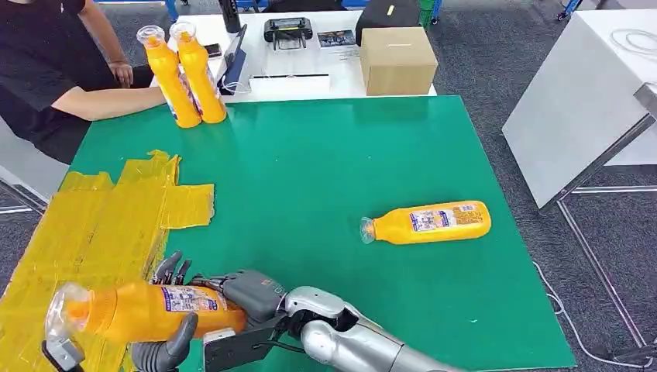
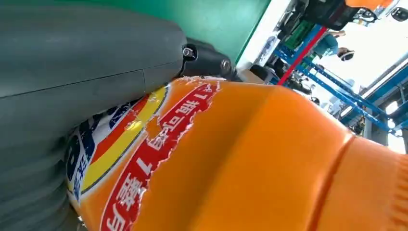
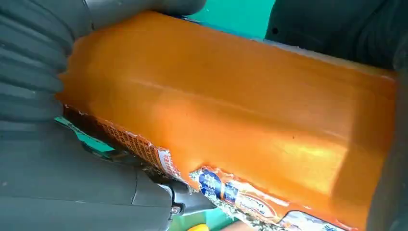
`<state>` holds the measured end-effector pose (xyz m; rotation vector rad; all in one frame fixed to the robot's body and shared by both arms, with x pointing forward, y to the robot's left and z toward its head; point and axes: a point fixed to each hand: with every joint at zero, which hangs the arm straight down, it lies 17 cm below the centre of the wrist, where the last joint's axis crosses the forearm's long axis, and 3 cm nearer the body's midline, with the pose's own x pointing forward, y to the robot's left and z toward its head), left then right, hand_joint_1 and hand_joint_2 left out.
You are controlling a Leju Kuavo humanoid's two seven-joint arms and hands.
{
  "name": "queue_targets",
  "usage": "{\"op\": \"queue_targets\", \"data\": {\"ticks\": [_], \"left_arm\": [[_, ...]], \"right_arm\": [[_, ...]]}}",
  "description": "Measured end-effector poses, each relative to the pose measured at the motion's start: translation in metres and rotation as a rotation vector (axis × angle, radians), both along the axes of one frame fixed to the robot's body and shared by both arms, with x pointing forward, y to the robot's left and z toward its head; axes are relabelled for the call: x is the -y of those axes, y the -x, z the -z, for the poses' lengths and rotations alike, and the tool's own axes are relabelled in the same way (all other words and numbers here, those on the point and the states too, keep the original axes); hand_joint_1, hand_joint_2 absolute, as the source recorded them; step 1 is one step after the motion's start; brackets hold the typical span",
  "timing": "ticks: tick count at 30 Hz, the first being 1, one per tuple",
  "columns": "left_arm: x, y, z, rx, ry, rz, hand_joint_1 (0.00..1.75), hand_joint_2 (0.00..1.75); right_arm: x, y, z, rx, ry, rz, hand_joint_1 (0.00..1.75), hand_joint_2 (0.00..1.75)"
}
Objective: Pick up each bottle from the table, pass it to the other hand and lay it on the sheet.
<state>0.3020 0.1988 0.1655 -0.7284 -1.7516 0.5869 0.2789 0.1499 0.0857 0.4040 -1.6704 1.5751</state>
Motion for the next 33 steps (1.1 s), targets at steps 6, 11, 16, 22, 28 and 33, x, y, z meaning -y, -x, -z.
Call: {"op": "queue_targets", "data": {"ticks": [6,11,16,22,28,33], "left_arm": [[-0.0026,0.001,-0.0016,0.004,-0.003,-0.011,1.75,1.75],[-0.0034,0.0008,-0.0016,0.003,-0.003,-0.014,1.75,1.75],[-0.004,0.0005,-0.0014,0.002,-0.004,-0.018,1.75,1.75],[-0.0046,0.0005,-0.0016,0.003,-0.004,-0.021,1.75,1.75],[-0.0056,-0.0002,-0.0058,0.019,-0.05,-0.045,1.75,1.75],[-0.0069,-0.0019,-0.0081,0.023,-0.093,-0.072,1.75,1.75]], "right_arm": [[-0.0008,0.0006,0.0,0.001,-0.002,-0.002,1.75,1.75],[-0.0011,0.0013,0.0006,0.0,-0.001,-0.003,1.75,1.75],[-0.0011,0.0012,0.0008,-0.001,-0.001,-0.002,1.75,1.75],[-0.0008,0.0006,0.0013,0.001,-0.001,0.001,1.75,1.75],[0.0009,-0.0036,0.0018,0.015,-0.009,0.034,0.0,0.0],[0.0021,-0.0061,0.0022,0.029,-0.01,0.055,0.0,0.0]]}}
